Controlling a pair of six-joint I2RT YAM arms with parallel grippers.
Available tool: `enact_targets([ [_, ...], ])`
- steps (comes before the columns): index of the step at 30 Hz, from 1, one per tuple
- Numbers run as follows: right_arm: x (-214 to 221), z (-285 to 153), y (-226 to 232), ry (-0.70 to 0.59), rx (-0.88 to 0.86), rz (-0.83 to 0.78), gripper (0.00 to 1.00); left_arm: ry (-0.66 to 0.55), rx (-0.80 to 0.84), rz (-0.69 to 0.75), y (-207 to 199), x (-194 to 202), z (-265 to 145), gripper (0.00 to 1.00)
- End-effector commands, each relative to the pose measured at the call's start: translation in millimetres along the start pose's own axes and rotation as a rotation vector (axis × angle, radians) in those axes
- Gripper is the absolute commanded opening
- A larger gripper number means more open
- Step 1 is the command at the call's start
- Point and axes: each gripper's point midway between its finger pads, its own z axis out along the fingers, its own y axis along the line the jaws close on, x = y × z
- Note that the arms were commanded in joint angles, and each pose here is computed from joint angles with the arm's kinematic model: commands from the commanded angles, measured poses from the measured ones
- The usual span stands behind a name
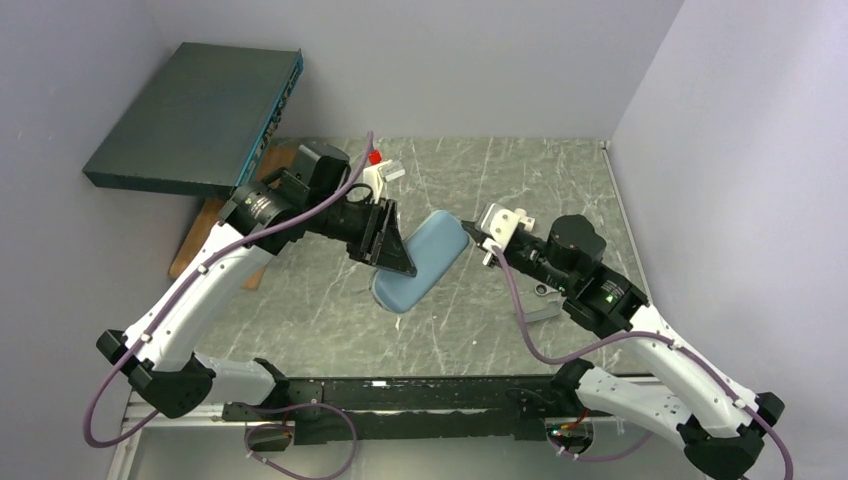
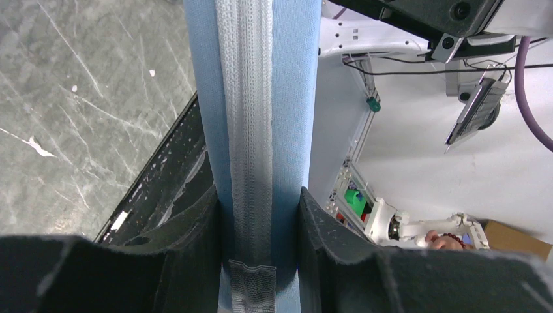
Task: Open the umbrella
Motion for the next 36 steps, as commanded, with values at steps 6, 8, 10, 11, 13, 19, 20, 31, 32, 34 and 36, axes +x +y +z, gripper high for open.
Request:
enact_targets([
  [6, -47.6, 7.2, -28.7, -0.142, 0.052, -0.133, 0.0, 0.155, 0.176, 0.031, -43.7, 38.2, -5.8, 0.0],
  [8, -40.7, 10.6, -35.9, -0.09, 0.069, -0.171, 0.0, 0.168, 0.183, 0.031, -44.8, 39.8, -3.7, 0.0],
  [10, -45.6, 14.0, -45.9, -0.109, 0.098, -0.191, 0.0, 0.173, 0.181, 0.032, -45.2, 40.6, -2.8, 0.0],
  [11, -51.7, 16.8, -45.2, -0.131, 0.083, -0.178, 0.0, 0.175, 0.18, 0.031, -44.9, 40.9, -2.4, 0.0],
  [13, -58.5, 22.5, -42.3, -0.151, 0.051, -0.16, 0.0, 0.181, 0.183, 0.03, -45.3, 41.7, -1.2, 0.0],
  [19, -61.9, 26.2, -23.3, -0.171, -0.036, -0.165, 0.0, 0.181, 0.174, 0.035, -46.1, 43.2, -2.3, 0.0],
  [20, -59.2, 24.9, -24.3, -0.161, -0.02, -0.16, 0.0, 0.177, 0.172, 0.042, -46.8, 42.9, -3.4, 0.0],
  [31, -38.1, -7.2, -11.0, -0.158, 0.048, 0.058, 0.0, 0.056, -0.03, 0.109, -26.1, 15.2, -14.8, 0.0],
  [32, -36.3, -7.4, -8.3, -0.163, 0.045, 0.078, 0.0, 0.06, -0.023, 0.107, -25.9, 14.8, -13.0, 0.0],
  [34, -35.3, -6.0, -7.2, -0.178, 0.057, 0.123, 0.0, 0.079, -0.016, 0.091, -23.3, 16.3, -7.9, 0.0],
  [36, -32.0, -3.5, -8.8, -0.178, 0.077, 0.149, 0.23, 0.084, -0.017, 0.087, -21.9, 15.3, -5.3, 0.0],
])
